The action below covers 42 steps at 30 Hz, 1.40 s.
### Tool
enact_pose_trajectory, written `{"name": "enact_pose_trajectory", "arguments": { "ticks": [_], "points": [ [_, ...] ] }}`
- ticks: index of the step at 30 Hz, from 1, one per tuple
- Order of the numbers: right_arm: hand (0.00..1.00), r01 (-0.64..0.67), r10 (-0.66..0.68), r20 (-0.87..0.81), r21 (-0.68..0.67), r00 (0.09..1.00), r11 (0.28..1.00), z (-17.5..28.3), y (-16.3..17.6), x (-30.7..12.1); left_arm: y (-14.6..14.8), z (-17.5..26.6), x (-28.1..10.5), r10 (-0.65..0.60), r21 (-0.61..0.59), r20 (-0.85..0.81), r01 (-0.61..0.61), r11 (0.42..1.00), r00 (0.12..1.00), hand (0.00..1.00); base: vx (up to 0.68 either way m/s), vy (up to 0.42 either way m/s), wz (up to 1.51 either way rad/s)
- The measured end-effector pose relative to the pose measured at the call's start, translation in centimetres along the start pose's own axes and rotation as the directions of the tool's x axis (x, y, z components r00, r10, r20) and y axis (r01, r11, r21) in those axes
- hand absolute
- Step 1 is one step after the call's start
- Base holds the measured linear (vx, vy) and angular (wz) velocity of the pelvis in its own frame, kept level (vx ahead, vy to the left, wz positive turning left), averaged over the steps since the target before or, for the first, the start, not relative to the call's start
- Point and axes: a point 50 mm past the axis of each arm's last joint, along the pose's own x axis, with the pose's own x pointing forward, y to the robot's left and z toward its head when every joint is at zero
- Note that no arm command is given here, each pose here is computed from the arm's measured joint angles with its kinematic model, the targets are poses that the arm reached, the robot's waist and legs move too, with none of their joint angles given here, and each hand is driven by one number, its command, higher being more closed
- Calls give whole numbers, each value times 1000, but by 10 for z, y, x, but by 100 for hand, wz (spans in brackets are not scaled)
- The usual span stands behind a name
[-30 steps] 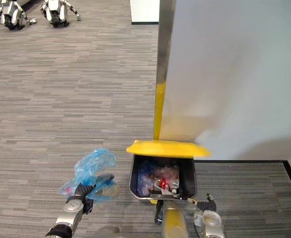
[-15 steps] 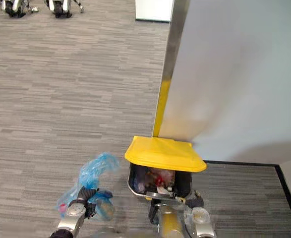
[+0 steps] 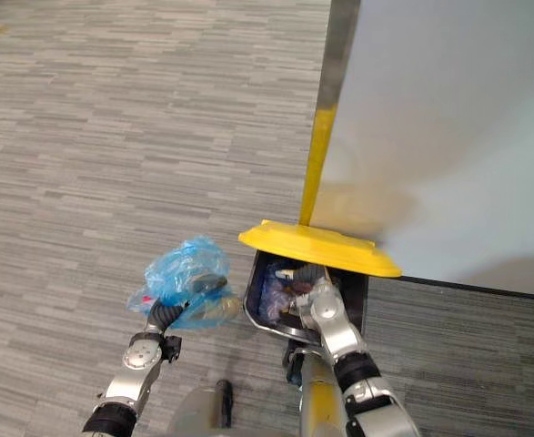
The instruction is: Gather rubbish on tea table into small bin, then transfer packed bag to large trash can.
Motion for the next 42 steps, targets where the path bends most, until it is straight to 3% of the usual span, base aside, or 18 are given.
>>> {"name": "enact_pose_trajectory", "arguments": {
  "ticks": [9,22,28,35,39,42],
  "points": [
    [0,119,-106,235,-43,966,992,81,-60,33,3,39,0,-18,-34,172,25,999,985,100,2,-94,3],
    [0,140,-130,277,-14,952,990,103,-76,39,-13,103,-8,-131,-58,443,174,983,887,100,-62,-51,4],
    [0,154,-141,318,-18,938,988,120,-81,42,-35,145,-9,-257,66,567,268,961,783,100,-67,-86,-3],
    [0,168,-134,381,-58,915,984,146,-87,45,-77,201,-22,-403,208,693,369,906,598,100,-91,-47,-1],
    [0,180,-129,452,-71,883,981,171,-89,44,-95,214,-19,-442,276,697,357,892,565,100,-114,-73,1],
    [0,205,-124,528,-98,840,974,201,-91,42,-103,216,-5,-456,325,659,320,890,599,100,-23,-154,-4]
  ]
}}
